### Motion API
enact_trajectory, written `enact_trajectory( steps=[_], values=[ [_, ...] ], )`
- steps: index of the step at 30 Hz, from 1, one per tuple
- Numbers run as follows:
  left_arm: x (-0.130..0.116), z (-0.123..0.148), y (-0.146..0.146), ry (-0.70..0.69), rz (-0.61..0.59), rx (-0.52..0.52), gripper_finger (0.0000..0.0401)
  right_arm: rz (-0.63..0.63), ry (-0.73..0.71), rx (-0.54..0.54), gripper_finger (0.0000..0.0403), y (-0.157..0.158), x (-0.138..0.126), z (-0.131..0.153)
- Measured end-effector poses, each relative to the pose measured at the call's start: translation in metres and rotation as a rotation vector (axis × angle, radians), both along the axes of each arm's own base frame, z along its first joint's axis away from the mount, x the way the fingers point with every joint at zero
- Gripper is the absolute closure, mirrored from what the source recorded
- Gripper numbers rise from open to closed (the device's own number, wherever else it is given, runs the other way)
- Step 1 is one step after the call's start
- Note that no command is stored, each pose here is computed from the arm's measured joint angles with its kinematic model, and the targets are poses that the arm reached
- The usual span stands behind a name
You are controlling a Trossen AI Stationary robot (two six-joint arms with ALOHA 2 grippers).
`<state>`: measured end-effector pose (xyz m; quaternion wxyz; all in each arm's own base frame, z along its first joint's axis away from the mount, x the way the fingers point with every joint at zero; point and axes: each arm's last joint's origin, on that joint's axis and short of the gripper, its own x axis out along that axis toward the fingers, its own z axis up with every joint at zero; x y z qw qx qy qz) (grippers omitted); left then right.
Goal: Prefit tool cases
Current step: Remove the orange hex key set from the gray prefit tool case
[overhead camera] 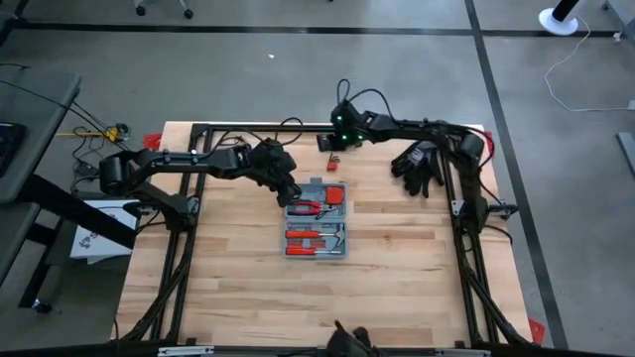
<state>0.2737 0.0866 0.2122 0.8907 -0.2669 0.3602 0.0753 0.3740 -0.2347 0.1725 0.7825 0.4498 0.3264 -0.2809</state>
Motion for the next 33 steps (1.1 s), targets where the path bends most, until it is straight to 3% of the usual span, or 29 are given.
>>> enact_trajectory(
  steps=[18, 25, 33],
  values=[
    [-0.001, -0.001, 0.001, 0.017, 0.010, 0.048, 0.0355, 0.045, 0.302, 0.026, 0.0403, 0.005, -0.019, -0.018],
    [-0.001, -0.001, 0.001, 0.020, 0.006, 0.051, 0.0355, 0.041, 0.143, -0.008, 0.0403, -0.001, -0.007, -0.010],
    [-0.002, -0.003, 0.001, 0.044, 0.001, 0.055, 0.0355, 0.038, 0.138, -0.006, 0.0403, -0.004, -0.007, -0.014]
  ],
)
